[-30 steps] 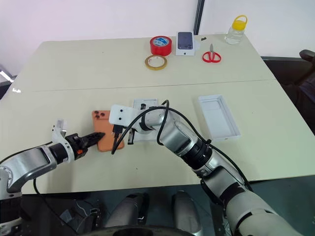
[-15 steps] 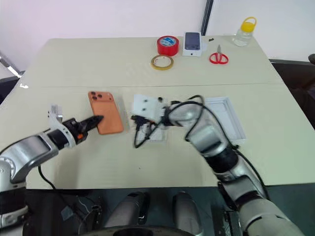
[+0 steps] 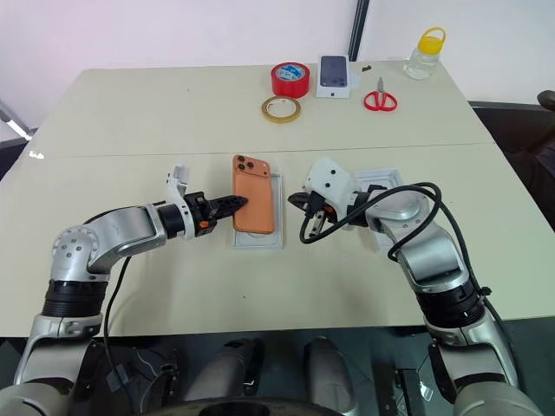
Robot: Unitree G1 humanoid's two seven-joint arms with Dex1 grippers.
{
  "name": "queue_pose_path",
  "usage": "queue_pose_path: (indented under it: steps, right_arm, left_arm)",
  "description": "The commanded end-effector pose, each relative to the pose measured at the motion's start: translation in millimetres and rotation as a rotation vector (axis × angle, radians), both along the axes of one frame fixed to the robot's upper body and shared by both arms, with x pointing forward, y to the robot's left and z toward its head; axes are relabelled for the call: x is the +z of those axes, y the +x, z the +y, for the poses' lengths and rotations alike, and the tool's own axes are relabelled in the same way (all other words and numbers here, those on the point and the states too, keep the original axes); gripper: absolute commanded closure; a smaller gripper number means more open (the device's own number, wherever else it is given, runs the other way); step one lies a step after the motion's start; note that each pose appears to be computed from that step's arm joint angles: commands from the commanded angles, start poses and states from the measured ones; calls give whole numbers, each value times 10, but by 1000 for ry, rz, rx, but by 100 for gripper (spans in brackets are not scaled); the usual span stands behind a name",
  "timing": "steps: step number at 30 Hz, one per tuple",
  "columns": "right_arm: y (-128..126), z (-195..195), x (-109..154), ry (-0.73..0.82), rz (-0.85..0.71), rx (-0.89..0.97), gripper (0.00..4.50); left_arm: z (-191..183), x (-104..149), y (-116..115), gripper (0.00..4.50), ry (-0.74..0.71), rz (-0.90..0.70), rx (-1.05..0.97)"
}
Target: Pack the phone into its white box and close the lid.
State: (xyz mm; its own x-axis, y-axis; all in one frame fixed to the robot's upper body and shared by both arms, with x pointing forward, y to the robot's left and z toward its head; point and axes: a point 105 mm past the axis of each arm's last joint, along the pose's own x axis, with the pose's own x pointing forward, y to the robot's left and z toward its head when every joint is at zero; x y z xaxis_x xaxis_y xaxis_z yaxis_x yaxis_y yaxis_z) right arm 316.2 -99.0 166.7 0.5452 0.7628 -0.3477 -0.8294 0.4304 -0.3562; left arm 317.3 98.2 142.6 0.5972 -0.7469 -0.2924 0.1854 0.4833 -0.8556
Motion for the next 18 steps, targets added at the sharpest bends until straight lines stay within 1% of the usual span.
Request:
queue_pose_path:
  steps: [1,8,10,11,12,15,16,17,18]
  right_arm:
    - [-32,-30,124,8,-52,-5,450]
    - [-26,-32,105,3,-53,-11,450]
    - [-28,-18,113,4,-55,-5,450]
    - [-29,-13,114,2,-56,-1,450]
    - [-30,-10,115,1,-56,1,450]
    - [-27,-9,104,-5,-54,3,450]
    - [-28,-8,101,-6,-54,4,450]
    - [-29,-7,99,-7,-53,5,450]
    - [-31,-5,96,-8,-52,7,450]
  left_arm:
    - [-45,96,-16,448,-19,-34,-39]
    - [-101,16,-39,448,6,-14,-65]
    - [-112,3,-47,355,10,-14,-68]
    - [-113,5,-47,328,10,-16,-67]
    - [-113,8,-46,283,9,-19,-66]
    - [-106,23,-39,135,5,-26,-59]
    - [-105,32,-37,67,3,-29,-57]
    - [-106,42,-37,20,0,-33,-58]
    - [-107,53,-37,4,0,-38,-59]
